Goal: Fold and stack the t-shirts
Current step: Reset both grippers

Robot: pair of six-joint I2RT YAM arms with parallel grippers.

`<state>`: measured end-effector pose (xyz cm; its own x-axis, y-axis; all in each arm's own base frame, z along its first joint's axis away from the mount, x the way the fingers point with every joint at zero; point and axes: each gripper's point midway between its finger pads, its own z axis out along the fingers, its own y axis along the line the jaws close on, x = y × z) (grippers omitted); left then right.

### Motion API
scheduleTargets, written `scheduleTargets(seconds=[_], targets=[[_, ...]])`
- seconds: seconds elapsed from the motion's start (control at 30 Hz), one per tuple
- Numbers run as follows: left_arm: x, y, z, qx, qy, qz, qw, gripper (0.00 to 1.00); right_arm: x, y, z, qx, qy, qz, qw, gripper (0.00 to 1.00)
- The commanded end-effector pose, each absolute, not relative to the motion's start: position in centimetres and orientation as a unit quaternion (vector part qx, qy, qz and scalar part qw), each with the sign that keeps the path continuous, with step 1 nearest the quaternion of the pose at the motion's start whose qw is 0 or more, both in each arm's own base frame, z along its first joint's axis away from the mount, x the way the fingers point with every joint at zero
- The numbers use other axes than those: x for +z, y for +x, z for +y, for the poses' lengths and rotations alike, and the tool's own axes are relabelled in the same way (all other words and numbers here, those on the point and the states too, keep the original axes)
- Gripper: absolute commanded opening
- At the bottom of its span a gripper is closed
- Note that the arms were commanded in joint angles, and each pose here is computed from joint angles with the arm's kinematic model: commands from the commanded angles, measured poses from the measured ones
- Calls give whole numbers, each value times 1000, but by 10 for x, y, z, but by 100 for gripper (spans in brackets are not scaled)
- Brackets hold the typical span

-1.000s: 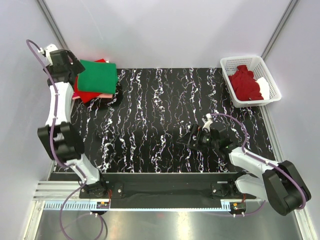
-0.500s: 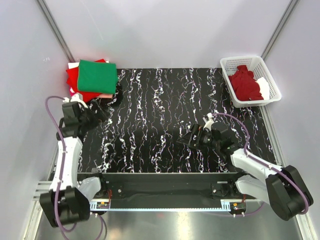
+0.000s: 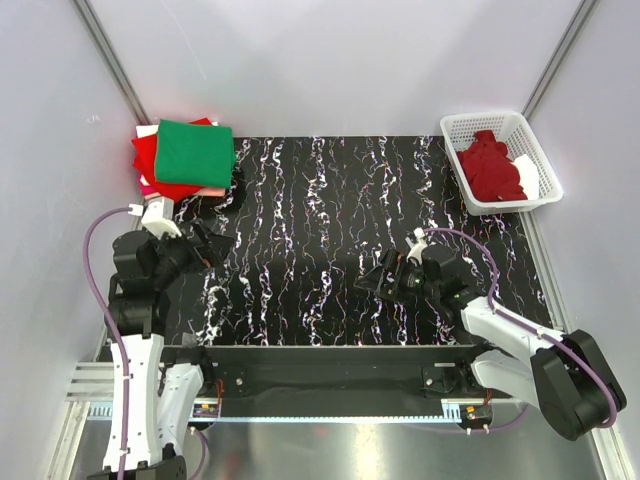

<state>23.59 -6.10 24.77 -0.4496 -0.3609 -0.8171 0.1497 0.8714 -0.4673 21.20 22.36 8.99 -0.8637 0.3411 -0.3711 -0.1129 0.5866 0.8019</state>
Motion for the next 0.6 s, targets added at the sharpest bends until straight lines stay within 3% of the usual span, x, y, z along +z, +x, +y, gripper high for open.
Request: scheduleTargets(seconds=[0.0, 0.57], targets=[[249, 239, -66, -256, -47, 809, 527, 99, 95, 221, 222, 445, 66, 851, 269, 99], [256, 234, -72, -262, -23, 799, 540, 99, 94, 221, 218, 434, 76, 856, 271, 100]])
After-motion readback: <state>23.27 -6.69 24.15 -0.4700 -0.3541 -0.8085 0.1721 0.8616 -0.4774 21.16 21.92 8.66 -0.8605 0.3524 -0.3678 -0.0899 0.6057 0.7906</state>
